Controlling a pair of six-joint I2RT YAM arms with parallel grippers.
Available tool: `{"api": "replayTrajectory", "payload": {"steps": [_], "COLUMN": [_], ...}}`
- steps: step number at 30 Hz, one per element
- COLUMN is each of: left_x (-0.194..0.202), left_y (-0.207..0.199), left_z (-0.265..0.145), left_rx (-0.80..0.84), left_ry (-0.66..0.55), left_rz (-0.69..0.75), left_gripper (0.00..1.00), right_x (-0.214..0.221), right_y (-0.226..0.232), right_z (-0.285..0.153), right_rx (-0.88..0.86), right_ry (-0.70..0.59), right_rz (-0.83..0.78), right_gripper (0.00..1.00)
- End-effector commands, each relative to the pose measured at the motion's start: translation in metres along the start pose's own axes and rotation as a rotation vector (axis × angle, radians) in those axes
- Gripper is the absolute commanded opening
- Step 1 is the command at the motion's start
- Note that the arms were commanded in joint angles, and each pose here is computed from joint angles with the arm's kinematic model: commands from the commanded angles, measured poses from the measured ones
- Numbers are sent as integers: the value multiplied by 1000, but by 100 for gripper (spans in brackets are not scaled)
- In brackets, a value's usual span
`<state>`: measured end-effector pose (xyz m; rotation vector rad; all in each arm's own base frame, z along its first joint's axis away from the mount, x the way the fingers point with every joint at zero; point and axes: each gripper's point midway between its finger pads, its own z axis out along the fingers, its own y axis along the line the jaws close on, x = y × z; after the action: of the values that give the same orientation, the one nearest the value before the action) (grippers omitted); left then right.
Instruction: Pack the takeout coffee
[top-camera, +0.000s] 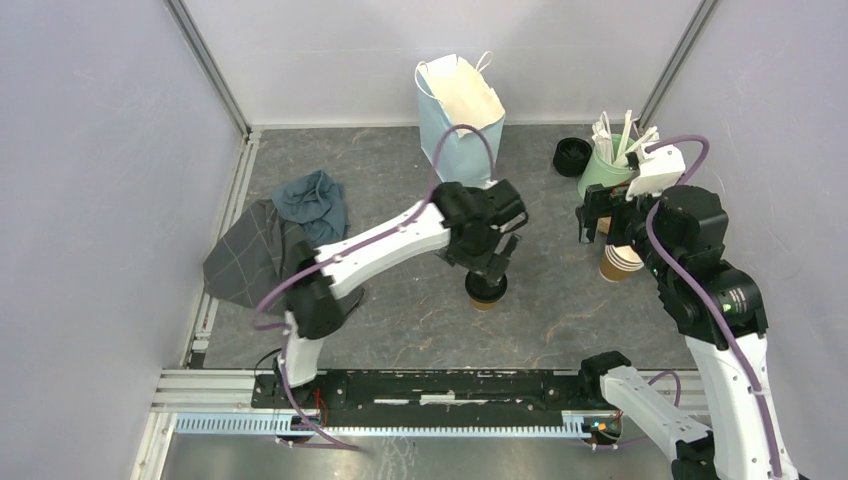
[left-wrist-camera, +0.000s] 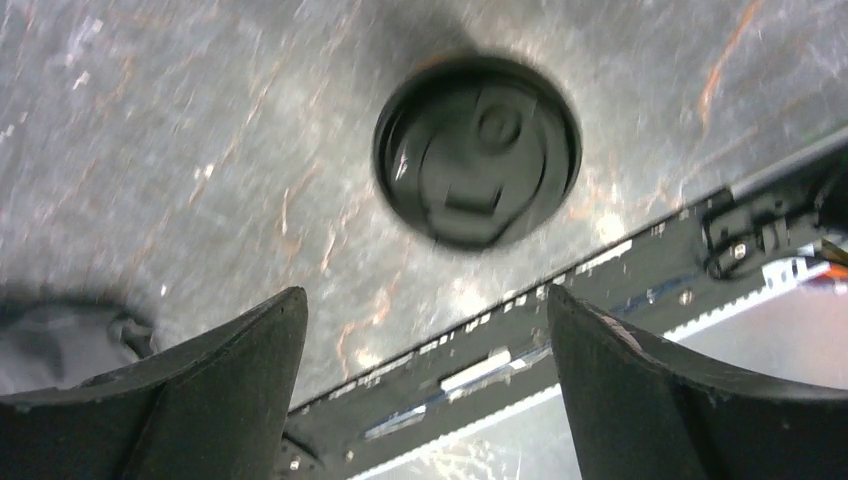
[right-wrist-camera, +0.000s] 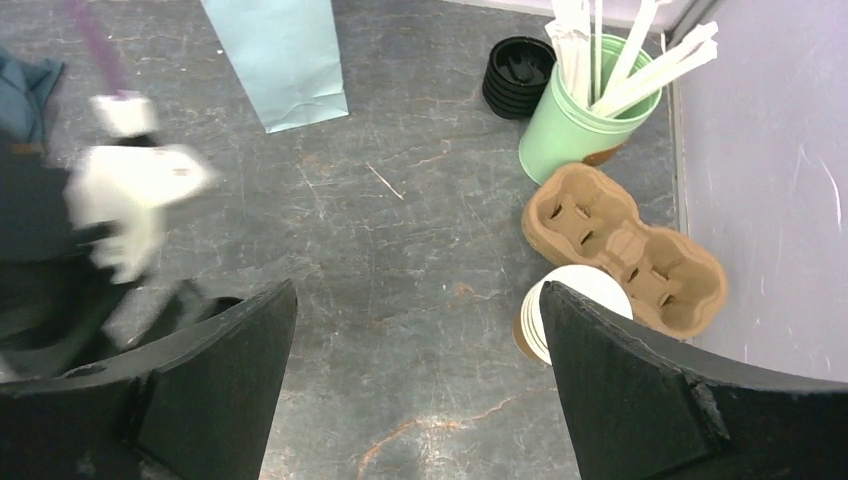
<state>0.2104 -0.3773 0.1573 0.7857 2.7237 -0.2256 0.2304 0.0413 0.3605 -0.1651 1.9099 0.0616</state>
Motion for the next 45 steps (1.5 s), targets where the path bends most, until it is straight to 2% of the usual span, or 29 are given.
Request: {"api": "replayTrajectory", "payload": {"steps": [1,4,7,10,14,17,19,22,34,45], "left_x": [5,21,21,18,19,18,20,21,11,19], "left_y": [21,31,25,17,5,4,7,11,14,12], "left_z": [-67,-70,-73,-78,-70,-57,-45,-29,8,29], "left_rx": [68,194,433,600,696,686,659,627,563,554], "left_ry": [-179,-201,-251,-276,-254,-236,-205,-168,-62,6], "left_rz": [-129,-251,-387,-477,-529,-536,-541,-549,-462,-460], "left_gripper": [93,89,88,89,91,87,85,78,67,57], "right_x": [15,40,70,109,151,171,181,194,218,235], "right_y": [-10,4,40,81,104,105,106,110,120,126], "right_z": [5,19,37,51,64,70,73,78,89,87], "right_rx": [83,31,-148,-380,-546,-593,-620,-655,-735,-770], "right_ry": [97,195,290,377,414,402,408,410,445,487], "right_rz": [63,91,152,266,406,465,492,541,595,615], "right_gripper": [98,98,97,87,74,68,58,50,41,40]}}
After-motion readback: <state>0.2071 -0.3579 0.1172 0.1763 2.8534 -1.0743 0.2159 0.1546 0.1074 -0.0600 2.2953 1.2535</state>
